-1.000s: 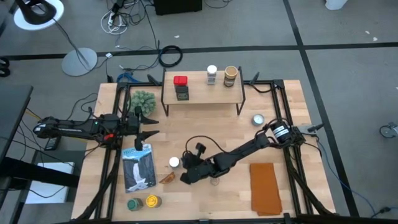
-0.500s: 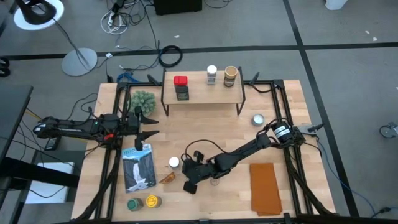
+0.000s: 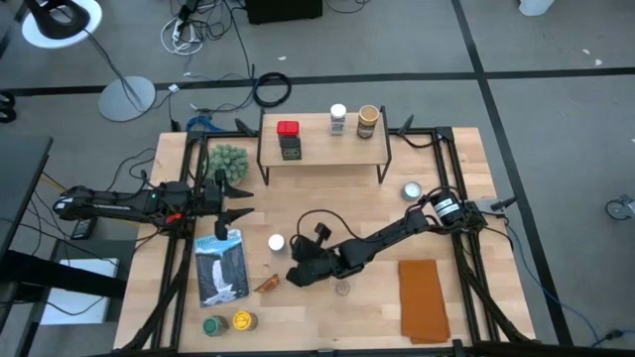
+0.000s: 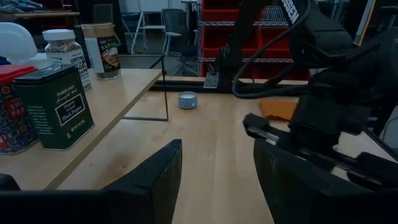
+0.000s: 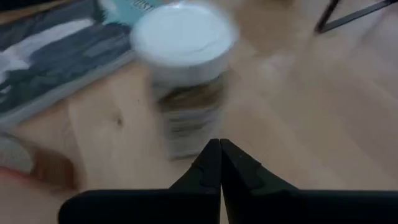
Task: Shelf spices
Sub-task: Put the white seasoning bottle on the shelf
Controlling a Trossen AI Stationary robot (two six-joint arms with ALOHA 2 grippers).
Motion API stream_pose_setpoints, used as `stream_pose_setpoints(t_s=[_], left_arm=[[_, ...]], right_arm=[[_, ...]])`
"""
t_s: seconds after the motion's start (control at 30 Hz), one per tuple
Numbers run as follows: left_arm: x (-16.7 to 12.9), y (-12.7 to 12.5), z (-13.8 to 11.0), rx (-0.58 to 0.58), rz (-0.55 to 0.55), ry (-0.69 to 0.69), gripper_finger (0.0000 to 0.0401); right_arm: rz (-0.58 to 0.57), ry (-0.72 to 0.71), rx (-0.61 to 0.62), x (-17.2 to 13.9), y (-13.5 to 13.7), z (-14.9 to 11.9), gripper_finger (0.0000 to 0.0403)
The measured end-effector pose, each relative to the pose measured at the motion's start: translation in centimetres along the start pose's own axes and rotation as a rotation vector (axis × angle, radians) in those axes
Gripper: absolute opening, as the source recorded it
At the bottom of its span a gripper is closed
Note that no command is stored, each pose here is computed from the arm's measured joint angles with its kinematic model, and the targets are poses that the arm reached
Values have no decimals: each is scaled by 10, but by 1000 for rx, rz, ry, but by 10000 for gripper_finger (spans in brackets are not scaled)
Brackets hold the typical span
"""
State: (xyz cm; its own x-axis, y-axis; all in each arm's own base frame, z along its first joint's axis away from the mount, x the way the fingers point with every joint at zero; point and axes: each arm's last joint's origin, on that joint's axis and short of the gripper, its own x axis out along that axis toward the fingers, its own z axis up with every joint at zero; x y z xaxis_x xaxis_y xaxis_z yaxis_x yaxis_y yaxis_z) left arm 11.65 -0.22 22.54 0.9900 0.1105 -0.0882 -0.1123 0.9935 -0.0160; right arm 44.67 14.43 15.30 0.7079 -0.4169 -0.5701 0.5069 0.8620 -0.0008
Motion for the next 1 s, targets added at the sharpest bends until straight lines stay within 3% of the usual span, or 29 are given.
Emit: stream_pose_setpoints(t_s=[0.23, 0.73, 1.0], left_arm=[[0, 0, 0, 0, 0, 0, 204], [0, 0, 0, 0, 0, 0, 204], [0, 0, 0, 0, 0, 0, 204]], right_arm=[[242, 138, -9, -2, 8, -3, 0], [195, 206, -75, 4, -4, -4, 25], [205, 347, -18, -17, -29, 21, 83]])
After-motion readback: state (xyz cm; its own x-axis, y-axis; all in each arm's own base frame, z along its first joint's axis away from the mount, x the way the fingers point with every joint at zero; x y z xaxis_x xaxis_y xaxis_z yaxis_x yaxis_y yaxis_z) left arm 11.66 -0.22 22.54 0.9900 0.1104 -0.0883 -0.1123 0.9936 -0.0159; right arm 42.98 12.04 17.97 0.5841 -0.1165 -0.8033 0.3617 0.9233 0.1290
